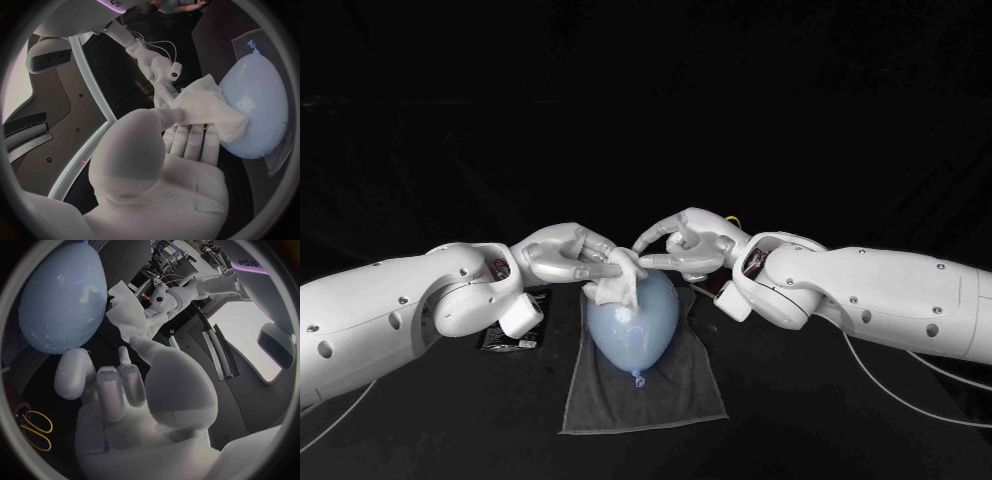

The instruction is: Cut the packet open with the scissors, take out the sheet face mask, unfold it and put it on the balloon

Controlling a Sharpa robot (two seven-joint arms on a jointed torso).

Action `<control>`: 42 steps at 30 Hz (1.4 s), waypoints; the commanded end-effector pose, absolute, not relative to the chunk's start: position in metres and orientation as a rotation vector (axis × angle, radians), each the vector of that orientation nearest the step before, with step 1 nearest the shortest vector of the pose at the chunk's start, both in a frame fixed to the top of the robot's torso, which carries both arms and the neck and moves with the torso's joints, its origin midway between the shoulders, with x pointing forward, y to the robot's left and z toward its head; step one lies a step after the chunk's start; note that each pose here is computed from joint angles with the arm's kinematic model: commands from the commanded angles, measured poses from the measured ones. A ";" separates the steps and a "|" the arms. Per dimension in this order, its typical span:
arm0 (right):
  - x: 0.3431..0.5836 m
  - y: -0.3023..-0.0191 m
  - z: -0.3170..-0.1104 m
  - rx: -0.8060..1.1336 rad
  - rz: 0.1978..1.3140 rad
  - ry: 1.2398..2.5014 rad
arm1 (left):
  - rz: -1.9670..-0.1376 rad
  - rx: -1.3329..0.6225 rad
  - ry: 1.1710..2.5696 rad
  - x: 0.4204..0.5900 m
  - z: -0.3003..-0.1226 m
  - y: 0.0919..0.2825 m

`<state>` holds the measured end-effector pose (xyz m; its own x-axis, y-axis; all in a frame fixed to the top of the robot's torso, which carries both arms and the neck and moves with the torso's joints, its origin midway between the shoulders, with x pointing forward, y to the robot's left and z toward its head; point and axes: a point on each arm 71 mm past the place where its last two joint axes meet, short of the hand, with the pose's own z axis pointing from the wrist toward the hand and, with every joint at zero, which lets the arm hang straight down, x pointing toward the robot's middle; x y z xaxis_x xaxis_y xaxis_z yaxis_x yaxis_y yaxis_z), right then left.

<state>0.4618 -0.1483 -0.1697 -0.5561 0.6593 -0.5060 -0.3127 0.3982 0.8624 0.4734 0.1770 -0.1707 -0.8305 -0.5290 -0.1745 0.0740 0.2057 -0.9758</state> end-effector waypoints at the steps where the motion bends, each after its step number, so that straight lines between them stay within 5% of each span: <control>1: 0.460 -0.145 -0.170 0.282 1.353 1.754 | -1.698 -0.378 2.013 0.471 -0.169 0.174; 21: 0.455 -0.140 -0.173 0.228 1.381 1.827 | -1.693 -0.379 2.012 0.470 -0.169 0.175; 42: 0.461 -0.152 -0.166 0.366 1.373 1.673 | -1.677 -0.388 2.016 0.471 -0.170 0.178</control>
